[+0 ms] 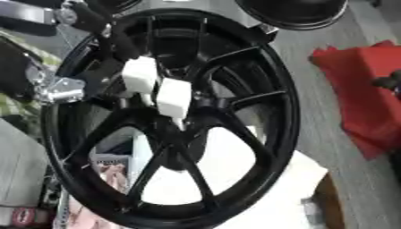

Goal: Pull the pin out of the wheel hub.

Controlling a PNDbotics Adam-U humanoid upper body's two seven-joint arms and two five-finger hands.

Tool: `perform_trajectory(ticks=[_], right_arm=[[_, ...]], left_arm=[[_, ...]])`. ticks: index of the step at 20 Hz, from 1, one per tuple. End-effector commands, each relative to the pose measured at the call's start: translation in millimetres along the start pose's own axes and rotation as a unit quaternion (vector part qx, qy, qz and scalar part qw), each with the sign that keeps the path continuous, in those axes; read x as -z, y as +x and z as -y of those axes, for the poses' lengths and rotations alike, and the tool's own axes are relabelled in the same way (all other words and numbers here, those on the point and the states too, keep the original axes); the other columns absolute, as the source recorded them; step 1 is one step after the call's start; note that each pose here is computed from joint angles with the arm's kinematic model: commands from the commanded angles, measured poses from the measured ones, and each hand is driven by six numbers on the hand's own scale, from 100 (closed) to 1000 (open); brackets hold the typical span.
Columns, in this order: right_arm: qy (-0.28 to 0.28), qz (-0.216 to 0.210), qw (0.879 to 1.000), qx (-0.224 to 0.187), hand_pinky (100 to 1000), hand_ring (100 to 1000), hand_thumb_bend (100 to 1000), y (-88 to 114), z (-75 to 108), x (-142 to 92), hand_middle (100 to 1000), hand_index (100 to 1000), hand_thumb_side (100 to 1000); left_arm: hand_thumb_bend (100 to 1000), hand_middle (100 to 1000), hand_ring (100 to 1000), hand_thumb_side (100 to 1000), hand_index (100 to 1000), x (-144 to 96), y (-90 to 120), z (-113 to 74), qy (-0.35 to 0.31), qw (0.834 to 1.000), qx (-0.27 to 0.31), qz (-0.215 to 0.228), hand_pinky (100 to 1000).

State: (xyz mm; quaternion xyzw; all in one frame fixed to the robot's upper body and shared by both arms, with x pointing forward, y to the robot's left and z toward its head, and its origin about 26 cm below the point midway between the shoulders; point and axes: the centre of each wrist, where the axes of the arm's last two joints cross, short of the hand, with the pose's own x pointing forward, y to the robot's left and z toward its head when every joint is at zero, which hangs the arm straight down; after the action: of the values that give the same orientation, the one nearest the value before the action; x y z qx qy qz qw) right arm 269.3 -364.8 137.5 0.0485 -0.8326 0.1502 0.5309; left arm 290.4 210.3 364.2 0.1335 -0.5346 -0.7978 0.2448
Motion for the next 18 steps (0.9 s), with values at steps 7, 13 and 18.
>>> perform_trajectory(ticks=[7,13,18], right_arm=[[0.006,0.001,1.0,-0.003,992,740,143,4,2.1,4,551,663,291],[0.004,-0.001,1.0,0.001,992,739,140,3,1.7,5,550,663,294],[0.002,-0.001,1.0,0.005,991,736,138,3,1.1,6,548,662,295]], left_arm=[[100,813,809,859,945,23,-6,-13.7,-0.002,1.0,-0.015,-0.014,932],[152,865,868,888,982,27,-8,-17.4,0.008,1.0,-0.005,-0.03,978],[203,895,913,888,1000,34,-9,-12.8,-0.002,0.999,0.004,-0.033,1000]])
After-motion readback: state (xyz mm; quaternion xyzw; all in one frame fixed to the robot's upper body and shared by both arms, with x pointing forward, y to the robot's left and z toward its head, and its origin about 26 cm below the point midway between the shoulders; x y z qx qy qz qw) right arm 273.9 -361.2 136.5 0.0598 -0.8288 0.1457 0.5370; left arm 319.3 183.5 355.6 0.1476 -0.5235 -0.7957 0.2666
